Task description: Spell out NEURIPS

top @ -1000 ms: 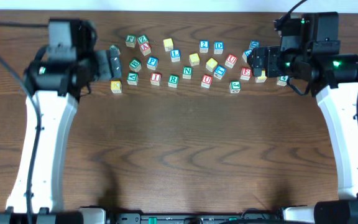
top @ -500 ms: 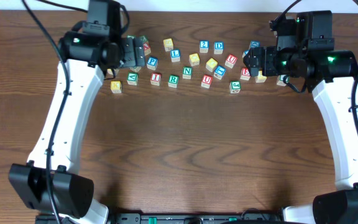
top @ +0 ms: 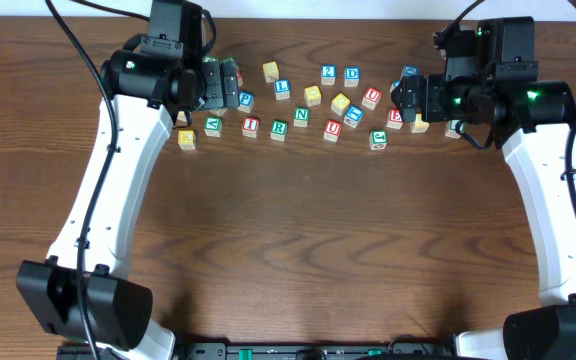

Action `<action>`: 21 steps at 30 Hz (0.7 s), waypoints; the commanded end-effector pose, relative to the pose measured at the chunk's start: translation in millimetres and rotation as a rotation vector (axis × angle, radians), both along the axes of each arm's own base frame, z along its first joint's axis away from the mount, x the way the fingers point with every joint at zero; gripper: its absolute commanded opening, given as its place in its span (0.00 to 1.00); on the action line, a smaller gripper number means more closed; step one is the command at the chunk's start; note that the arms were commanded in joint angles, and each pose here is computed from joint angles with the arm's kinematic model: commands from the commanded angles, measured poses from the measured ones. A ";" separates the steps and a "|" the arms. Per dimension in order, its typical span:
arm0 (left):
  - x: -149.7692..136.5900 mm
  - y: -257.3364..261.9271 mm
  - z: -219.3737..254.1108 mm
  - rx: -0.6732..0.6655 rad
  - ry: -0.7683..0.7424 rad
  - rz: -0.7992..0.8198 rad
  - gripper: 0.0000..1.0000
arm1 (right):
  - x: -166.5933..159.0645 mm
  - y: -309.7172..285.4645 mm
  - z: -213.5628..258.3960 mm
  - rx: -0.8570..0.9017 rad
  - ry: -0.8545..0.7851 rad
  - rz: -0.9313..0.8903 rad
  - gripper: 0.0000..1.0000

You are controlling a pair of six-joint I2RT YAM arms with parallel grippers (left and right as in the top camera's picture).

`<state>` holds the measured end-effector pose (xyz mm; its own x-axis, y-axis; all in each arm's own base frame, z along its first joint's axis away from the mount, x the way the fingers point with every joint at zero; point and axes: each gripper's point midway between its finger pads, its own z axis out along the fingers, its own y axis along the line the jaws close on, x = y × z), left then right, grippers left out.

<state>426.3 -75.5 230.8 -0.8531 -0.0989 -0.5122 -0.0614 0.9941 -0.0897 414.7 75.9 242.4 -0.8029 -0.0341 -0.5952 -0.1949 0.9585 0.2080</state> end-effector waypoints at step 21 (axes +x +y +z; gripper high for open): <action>20.9 -87.9 -91.1 -0.014 0.137 -0.061 0.87 | 0.8 3.7 5.6 0.006 -0.008 0.006 0.99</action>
